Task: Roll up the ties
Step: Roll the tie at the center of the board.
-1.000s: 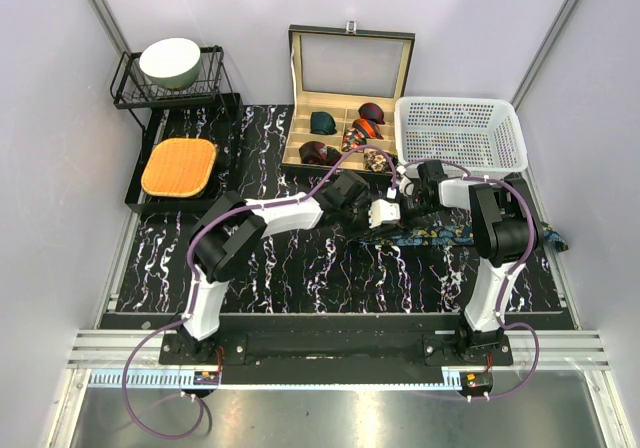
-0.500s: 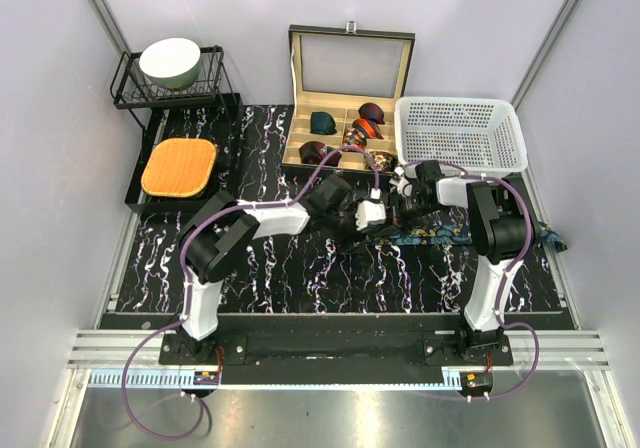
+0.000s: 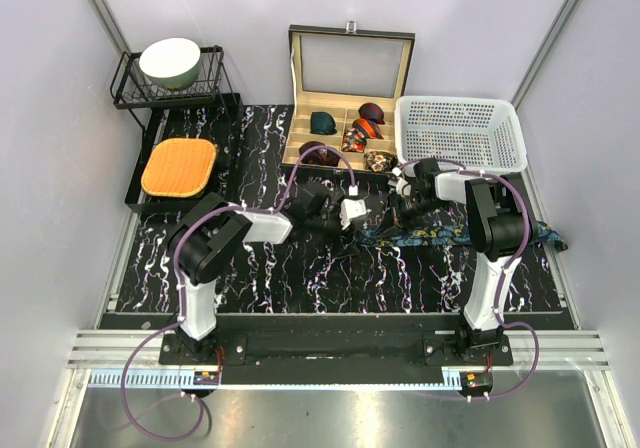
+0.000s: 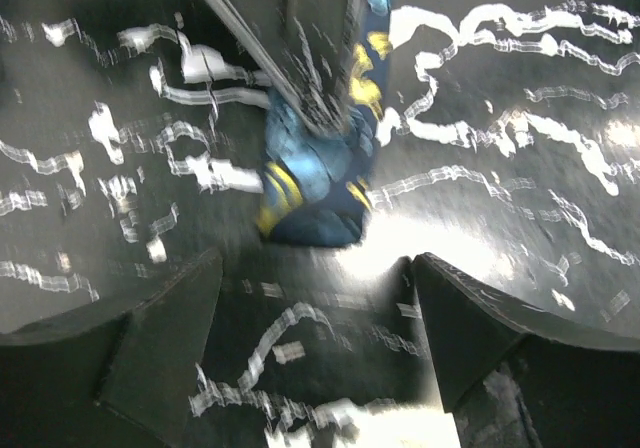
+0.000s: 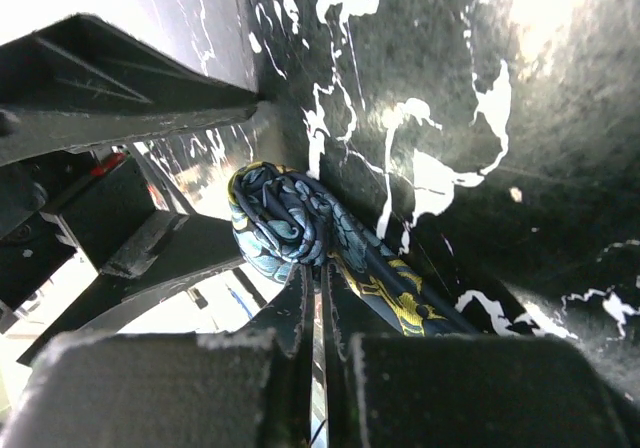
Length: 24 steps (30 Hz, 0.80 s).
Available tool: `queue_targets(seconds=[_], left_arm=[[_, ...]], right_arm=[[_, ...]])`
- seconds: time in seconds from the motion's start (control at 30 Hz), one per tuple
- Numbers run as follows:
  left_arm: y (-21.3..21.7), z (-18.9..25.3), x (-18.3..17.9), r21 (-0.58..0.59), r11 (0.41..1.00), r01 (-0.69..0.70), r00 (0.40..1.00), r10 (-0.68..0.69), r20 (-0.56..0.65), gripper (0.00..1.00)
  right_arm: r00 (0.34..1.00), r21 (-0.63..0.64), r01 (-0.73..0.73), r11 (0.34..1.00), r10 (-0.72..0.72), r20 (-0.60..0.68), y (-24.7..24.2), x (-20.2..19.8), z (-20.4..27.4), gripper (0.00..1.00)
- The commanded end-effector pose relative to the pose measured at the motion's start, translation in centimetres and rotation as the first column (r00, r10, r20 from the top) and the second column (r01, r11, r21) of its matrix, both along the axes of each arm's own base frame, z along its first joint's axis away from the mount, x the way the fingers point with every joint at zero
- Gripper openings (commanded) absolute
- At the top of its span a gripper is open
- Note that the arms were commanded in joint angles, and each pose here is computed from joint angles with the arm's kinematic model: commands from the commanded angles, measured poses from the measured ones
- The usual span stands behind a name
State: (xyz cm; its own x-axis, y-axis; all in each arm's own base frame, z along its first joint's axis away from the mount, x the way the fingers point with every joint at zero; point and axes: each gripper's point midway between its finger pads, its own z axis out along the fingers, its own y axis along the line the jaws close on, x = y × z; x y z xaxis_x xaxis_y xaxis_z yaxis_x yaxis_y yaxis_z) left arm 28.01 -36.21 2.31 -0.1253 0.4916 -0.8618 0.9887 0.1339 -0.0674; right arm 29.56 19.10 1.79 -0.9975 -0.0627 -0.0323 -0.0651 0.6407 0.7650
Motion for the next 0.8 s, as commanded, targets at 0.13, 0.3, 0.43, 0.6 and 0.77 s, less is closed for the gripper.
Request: queue_targets(seconds=[0.13, 0.3, 0.43, 0.6, 0.77], left_arm=[[-3.9, 0.4, 0.4, -0.077, 0.993, 0.087, 0.995, -0.083, 0.058, 0.75], [-4.7, -1.1, -0.7, -0.031, 0.994, 0.109, 0.993, -0.107, 0.048, 0.68], [-3.4, -2.7, -0.3, 0.093, 0.991, 0.091, 0.993, -0.098, 0.070, 0.45], [-0.8, -3.4, -0.4, 0.261, 0.961, 0.087, 0.993, -0.106, 0.061, 0.17], [1.9, -4.7, -1.7, 0.370, 0.925, 0.081, 0.995, -0.095, 0.021, 0.07]], right_arm=[[0.994, -0.201, -0.036, 0.979, 0.014, -0.110, -3.1, -2.6, -5.0, 0.00], [0.993, -0.172, -0.036, 0.984, 0.016, -0.118, -3.1, -2.5, -4.9, 0.00], [0.992, -0.147, -0.039, 0.988, 0.021, -0.122, -2.9, -2.4, -4.7, 0.00], [0.995, -0.040, -0.030, 0.999, 0.026, -0.094, -1.5, -1.5, -2.9, 0.00], [0.997, 0.058, -0.008, 0.998, 0.013, -0.081, -0.2, -0.8, -1.1, 0.07]])
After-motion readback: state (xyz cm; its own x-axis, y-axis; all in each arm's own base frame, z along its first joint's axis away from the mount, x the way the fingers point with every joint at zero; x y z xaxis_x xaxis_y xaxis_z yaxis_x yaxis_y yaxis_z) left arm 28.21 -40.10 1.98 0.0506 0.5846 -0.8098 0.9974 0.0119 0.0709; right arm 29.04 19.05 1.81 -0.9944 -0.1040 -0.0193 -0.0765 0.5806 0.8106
